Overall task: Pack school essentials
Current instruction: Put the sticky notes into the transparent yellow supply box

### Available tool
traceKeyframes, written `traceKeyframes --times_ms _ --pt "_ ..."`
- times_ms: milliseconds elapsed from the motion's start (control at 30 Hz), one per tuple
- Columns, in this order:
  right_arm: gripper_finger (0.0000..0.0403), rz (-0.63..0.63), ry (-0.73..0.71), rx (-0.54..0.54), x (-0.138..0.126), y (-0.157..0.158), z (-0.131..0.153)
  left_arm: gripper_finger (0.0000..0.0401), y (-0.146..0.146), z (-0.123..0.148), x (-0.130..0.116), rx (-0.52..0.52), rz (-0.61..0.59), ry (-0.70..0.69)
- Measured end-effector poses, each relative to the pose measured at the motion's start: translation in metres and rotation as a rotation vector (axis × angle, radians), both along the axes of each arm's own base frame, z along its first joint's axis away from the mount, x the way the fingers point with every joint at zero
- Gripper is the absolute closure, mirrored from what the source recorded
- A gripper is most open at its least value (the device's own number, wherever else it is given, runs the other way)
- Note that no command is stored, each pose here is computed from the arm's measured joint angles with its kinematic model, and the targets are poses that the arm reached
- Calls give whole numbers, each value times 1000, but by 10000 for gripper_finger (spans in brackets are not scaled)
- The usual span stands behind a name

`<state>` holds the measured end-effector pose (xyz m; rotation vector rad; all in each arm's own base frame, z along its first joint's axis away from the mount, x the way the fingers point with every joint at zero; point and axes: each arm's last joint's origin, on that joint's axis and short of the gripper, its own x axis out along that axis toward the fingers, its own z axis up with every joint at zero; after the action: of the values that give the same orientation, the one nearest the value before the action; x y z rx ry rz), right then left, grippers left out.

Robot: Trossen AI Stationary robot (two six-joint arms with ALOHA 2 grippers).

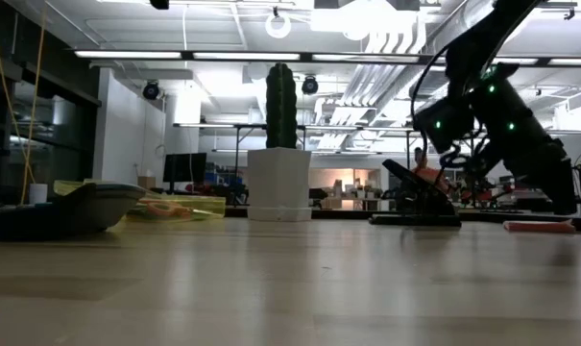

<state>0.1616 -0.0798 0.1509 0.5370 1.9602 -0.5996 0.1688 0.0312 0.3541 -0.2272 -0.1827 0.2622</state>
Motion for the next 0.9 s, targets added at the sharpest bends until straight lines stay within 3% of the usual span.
traceKeyframes --times_ms 300,733,900 --pt "229 66 131 52 6 -9 -29 206 0 0 0 0 0 0" --pt "256 80 140 -53 8 -13 -32 206 0 0 0 0 0 0" --pt "288 81 150 -64 8 -13 -33 206 0 0 0 0 0 0"
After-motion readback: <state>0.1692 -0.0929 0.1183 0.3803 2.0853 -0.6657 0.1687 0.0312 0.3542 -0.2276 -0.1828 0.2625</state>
